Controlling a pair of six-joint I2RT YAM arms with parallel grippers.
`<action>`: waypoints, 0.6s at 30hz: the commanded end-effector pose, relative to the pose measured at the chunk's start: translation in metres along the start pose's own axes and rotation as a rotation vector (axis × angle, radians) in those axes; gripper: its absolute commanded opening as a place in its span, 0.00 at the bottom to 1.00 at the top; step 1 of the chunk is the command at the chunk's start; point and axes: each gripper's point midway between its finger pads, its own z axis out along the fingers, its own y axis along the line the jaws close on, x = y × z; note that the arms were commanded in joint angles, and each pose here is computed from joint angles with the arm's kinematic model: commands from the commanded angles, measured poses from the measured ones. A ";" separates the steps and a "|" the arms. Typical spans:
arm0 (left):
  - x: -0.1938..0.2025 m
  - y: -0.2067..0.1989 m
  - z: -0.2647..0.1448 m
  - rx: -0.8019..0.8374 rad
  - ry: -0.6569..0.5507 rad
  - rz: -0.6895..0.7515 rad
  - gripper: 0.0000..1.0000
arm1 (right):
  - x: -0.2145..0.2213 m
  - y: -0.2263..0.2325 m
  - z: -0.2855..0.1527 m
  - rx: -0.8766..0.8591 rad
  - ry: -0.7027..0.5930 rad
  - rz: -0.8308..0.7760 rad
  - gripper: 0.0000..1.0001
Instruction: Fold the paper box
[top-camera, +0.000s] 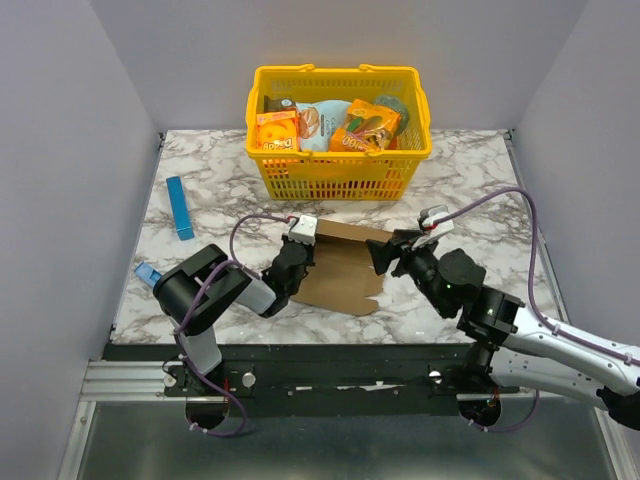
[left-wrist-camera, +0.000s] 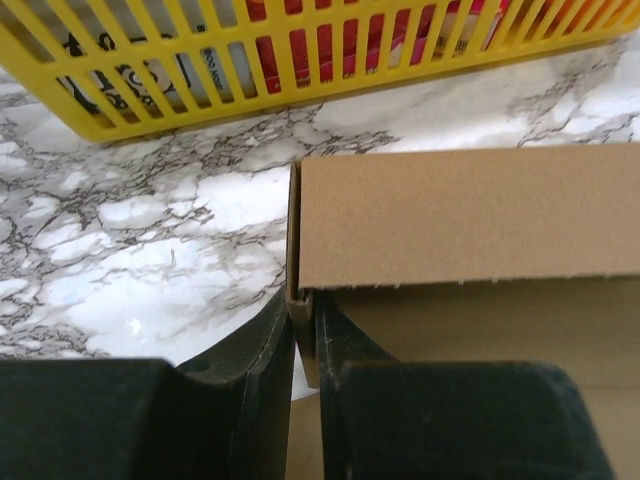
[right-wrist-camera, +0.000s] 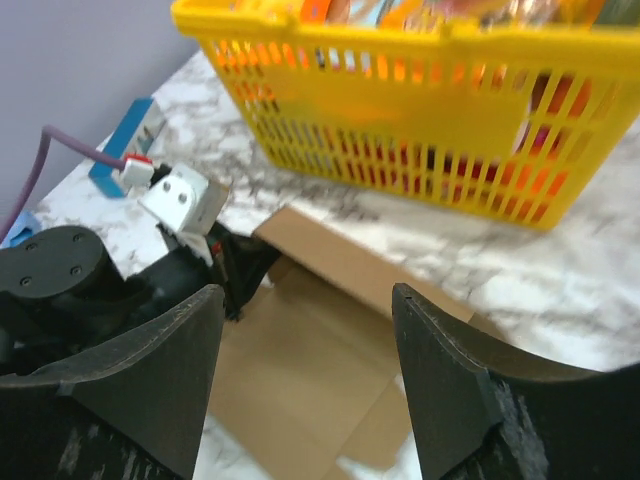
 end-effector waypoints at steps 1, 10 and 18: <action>0.010 0.007 -0.009 -0.030 0.024 0.015 0.23 | 0.048 0.005 -0.006 0.029 0.232 0.349 0.75; 0.001 -0.006 -0.021 0.068 0.008 -0.059 0.67 | 0.062 -0.015 0.021 0.056 0.332 0.439 0.75; 0.009 -0.010 -0.029 0.104 0.100 -0.069 0.99 | 0.063 -0.051 0.044 0.137 0.367 0.427 0.73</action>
